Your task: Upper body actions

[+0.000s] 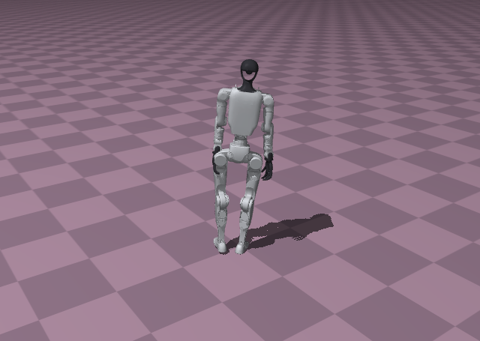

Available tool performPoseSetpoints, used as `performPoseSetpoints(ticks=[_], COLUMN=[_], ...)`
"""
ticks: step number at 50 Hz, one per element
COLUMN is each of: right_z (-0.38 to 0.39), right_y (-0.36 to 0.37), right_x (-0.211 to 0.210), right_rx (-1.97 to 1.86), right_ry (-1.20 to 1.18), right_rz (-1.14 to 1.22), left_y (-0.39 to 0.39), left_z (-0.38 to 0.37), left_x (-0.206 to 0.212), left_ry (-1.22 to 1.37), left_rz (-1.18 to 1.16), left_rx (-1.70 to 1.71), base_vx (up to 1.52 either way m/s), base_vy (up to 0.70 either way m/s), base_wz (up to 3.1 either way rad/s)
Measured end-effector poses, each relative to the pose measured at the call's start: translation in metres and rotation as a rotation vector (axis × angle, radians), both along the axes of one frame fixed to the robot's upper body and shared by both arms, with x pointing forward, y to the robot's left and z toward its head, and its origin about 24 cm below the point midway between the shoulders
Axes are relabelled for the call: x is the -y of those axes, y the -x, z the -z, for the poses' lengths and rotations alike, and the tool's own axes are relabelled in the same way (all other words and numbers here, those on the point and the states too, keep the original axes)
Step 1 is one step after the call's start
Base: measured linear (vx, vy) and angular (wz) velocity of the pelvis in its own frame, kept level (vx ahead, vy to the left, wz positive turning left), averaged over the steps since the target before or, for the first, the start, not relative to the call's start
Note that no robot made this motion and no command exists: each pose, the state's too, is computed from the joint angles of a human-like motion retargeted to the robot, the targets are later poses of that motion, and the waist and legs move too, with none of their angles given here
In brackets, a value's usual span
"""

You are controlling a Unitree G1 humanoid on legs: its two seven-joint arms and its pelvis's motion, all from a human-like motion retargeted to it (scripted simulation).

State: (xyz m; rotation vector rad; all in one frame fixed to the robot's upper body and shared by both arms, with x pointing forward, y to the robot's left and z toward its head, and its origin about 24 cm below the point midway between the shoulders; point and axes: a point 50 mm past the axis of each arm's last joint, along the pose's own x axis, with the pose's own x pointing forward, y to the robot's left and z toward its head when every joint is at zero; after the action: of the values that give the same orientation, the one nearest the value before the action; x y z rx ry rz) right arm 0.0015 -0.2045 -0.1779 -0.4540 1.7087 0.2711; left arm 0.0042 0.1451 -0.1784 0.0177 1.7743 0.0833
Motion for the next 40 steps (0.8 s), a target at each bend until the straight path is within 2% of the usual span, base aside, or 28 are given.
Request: performPoseSetpoints(ticks=[40], right_z=[0.0000], right_y=[0.0007], right_x=[0.0000], right_rx=[-0.003], right_ry=[-0.003], right_rz=[-0.023], left_y=[-0.0019], left_z=[0.0003], left_x=[0.0015], left_ry=[0.006], left_rz=[-0.003], left_rx=[0.010], base_vx=[0.00], base_vy=[0.00], base_wz=[0.00])
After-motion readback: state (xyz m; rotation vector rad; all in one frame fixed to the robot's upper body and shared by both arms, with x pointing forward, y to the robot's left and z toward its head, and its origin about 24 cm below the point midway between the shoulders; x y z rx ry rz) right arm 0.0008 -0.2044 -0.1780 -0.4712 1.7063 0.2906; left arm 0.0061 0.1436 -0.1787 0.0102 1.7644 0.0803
